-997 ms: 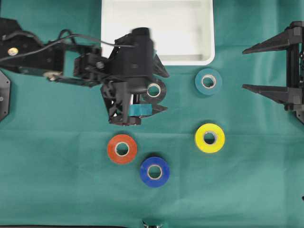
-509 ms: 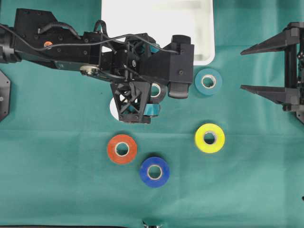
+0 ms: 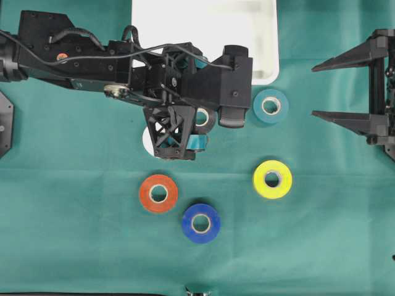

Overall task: Pick up the tape from a random location and place it into the white case.
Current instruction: 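Lower the left gripper and close it on the black tape roll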

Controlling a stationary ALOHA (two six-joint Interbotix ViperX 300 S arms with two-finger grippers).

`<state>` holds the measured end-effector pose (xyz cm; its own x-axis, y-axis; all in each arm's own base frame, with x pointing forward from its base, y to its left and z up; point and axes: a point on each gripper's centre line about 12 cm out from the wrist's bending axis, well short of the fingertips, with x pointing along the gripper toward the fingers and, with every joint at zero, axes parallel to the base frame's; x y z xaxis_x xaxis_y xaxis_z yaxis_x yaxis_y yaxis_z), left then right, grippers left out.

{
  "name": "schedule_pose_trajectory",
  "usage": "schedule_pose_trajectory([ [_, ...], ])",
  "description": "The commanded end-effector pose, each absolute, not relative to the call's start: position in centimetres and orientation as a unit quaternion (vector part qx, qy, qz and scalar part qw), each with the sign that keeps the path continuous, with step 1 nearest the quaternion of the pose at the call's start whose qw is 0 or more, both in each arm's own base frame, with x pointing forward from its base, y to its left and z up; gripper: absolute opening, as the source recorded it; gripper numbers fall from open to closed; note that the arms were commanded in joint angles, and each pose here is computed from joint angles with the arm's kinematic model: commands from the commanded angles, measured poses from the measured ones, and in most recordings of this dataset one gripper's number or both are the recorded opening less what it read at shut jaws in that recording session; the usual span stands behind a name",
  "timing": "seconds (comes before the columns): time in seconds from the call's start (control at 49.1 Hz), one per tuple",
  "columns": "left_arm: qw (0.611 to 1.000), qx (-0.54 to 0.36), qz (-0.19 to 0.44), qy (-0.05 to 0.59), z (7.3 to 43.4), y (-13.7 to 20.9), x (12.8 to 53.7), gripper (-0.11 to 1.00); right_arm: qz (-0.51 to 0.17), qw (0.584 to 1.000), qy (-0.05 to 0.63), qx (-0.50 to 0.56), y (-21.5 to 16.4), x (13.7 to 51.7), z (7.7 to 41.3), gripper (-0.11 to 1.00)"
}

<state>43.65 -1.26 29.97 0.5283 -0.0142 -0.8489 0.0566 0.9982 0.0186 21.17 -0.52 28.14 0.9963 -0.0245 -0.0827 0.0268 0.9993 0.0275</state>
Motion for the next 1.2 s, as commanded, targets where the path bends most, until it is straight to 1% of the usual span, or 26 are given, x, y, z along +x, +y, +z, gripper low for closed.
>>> schedule_pose_trajectory([
  [0.0,0.883,0.023,-0.019,0.468,31.3,-1.2,43.6,1.00,-0.013,0.999,0.028,0.016,-0.5,21.4,29.1,0.92],
  [0.244,0.889,0.023,-0.019,0.457,29.6,-1.2,43.8,1.00,-0.014,0.999,0.027,0.016,-0.6,21.4,29.2,0.92],
  [0.366,0.887,0.023,-0.019,0.462,27.8,-1.2,43.7,1.00,-0.013,0.999,0.027,0.016,-0.5,21.4,29.2,0.92],
  [0.631,0.883,0.022,-0.019,0.468,22.0,-1.2,44.5,1.00,-0.014,0.999,0.027,0.014,-0.6,21.4,29.2,0.92],
  [1.18,0.870,0.017,-0.011,0.492,15.9,-0.5,44.5,1.00,-0.013,0.999,0.036,0.010,-0.6,21.5,28.8,0.92],
])
